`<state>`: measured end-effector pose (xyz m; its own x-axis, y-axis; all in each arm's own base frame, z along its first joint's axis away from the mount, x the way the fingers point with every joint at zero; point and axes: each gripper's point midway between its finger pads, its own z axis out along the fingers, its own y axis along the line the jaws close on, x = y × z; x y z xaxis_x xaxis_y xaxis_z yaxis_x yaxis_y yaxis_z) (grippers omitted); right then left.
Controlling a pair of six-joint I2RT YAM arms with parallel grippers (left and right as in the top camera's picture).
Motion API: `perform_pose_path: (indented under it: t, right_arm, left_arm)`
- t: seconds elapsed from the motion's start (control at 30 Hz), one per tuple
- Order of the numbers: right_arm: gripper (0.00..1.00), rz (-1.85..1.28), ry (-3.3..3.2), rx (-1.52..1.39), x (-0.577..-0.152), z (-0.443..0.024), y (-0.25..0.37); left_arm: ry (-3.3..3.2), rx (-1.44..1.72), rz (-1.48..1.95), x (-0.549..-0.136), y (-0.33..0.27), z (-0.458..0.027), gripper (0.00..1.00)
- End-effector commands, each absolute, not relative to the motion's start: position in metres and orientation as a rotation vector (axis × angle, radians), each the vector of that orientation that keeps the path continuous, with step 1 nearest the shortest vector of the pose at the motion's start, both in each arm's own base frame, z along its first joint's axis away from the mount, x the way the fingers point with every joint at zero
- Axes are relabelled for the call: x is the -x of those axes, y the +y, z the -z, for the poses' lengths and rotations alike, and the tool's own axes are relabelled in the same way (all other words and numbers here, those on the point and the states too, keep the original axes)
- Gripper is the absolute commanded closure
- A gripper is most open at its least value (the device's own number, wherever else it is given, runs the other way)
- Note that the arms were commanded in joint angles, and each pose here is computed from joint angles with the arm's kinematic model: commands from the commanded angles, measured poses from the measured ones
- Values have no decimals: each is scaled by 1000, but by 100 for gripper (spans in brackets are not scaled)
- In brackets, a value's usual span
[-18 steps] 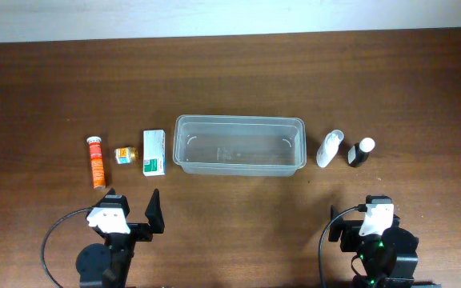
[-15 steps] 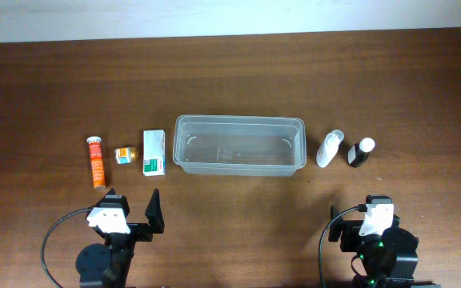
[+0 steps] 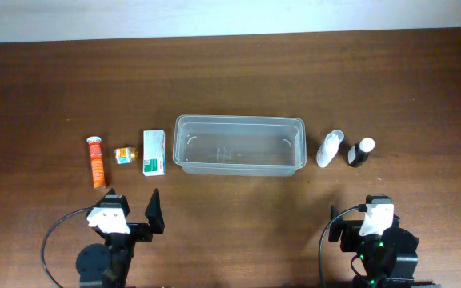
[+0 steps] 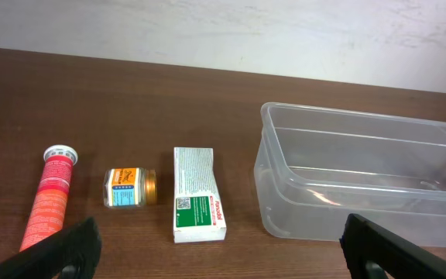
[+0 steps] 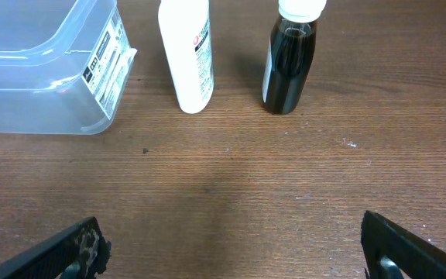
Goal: Pack container
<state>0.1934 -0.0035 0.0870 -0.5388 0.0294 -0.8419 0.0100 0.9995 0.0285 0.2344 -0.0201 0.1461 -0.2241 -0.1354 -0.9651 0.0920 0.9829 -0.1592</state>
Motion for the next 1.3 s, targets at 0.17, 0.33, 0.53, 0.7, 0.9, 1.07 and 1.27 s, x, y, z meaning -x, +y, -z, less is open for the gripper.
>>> perform_pose_path:
  t: [0.17, 0.33, 0.53, 0.7, 0.9, 1.07, 1.27]
  right_arm:
    - [1, -2, 2148, -28, -192, -82, -6]
    - [2, 20, 2089, -30, -200, -95, -9]
    - [1, -161, 1788, 62, -225, -164, 19]
    - [2, -328, 1628, 113, -225, -204, 42]
    - [2, -324, 1624, 51, -231, -273, 35]
    - [2, -293, 1874, 17, -266, -324, 26]
    - [2, -484, 2243, -5, -308, -361, 42]
  left_arm:
    - [1779, 36, 218, -234, -21, -146, 0]
    - [1779, 36, 218, -234, -21, -146, 0]
    - [1779, 36, 218, -234, -21, -146, 0]
    - [1779, 36, 218, -234, -21, -146, 0]
    - [1779, 36, 218, -234, -21, -146, 0]
    - [1779, 36, 218, -234, -21, -146, 0]
    - [1779, 36, 218, -234, -21, -146, 0]
